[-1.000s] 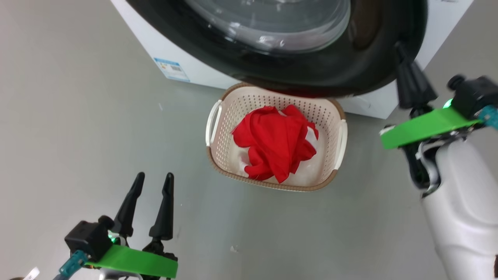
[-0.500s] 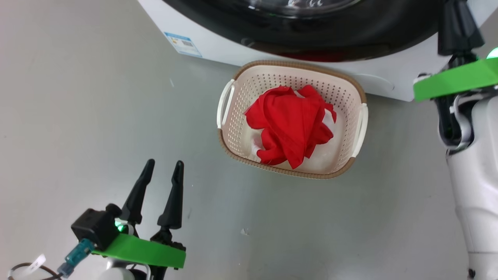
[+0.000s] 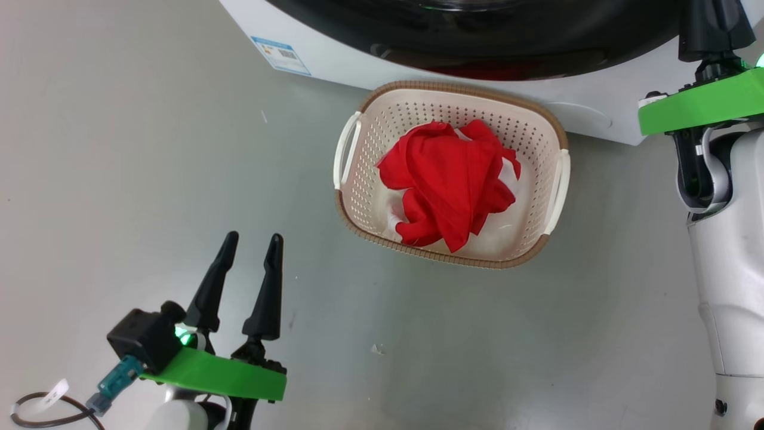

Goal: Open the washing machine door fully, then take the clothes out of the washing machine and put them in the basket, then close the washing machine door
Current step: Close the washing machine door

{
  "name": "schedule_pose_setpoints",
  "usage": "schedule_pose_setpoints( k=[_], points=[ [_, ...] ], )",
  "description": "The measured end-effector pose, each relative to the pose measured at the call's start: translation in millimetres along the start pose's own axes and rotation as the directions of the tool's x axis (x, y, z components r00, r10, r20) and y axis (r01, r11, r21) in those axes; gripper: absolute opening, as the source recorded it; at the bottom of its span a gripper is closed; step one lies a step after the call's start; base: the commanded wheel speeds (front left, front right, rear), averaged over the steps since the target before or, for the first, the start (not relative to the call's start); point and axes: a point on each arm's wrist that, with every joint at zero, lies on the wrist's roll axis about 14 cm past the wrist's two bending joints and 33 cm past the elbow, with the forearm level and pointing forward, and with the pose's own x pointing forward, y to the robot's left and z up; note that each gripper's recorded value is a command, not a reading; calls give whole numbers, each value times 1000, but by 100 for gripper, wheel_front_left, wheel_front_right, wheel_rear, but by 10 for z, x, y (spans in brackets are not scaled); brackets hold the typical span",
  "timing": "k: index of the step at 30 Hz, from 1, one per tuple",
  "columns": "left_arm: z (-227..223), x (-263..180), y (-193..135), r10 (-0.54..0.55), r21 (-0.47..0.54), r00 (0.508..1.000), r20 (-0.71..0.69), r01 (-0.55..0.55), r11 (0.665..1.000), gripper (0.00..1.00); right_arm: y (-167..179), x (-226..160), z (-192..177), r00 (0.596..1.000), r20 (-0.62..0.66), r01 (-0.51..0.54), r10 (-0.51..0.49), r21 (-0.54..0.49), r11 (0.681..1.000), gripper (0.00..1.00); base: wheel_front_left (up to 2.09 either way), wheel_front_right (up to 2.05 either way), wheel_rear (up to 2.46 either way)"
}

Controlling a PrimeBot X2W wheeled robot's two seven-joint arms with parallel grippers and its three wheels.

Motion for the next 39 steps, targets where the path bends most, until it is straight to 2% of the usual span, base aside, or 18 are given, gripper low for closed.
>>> schedule_pose_setpoints(
  k=[7,8,10,11,12,13,28,39],
  points=[
    [39,-31,-39,-12,0,1000,9,12,1000,100,102,-75,75,999,-17,-34,33,-43,999,0,0,0,0],
    [55,-38,-46,-14,-2,1000,14,14,1000,100,120,-126,53,999,-30,-38,37,-47,998,7,0,0,0],
    [95,-50,-53,-18,-3,1000,25,18,1000,100,140,-263,-25,997,-66,-42,39,-55,998,38,0,0,0],
    [114,-58,-57,-23,3,999,29,23,1000,100,133,-336,-56,996,-82,-39,35,-57,998,48,0,0,0],
    [128,-73,-57,-26,8,999,31,26,1000,100,117,-408,-77,995,-96,-34,28,-62,998,78,0,0,0],
    [132,-96,-53,-28,13,999,31,27,1000,100,99,-477,-88,994,-108,-29,22,-67,997,100,0,0,0],
    [154,-282,-122,-91,52,996,27,89,995,100,-178,-1452,-45,973,-209,71,-95,-118,990,100,0,0,0],
    [208,-304,-227,-146,73,989,37,143,987,100,-316,-2010,89,959,-225,144,-173,-138,980,100,0,0,0]
  ],
)
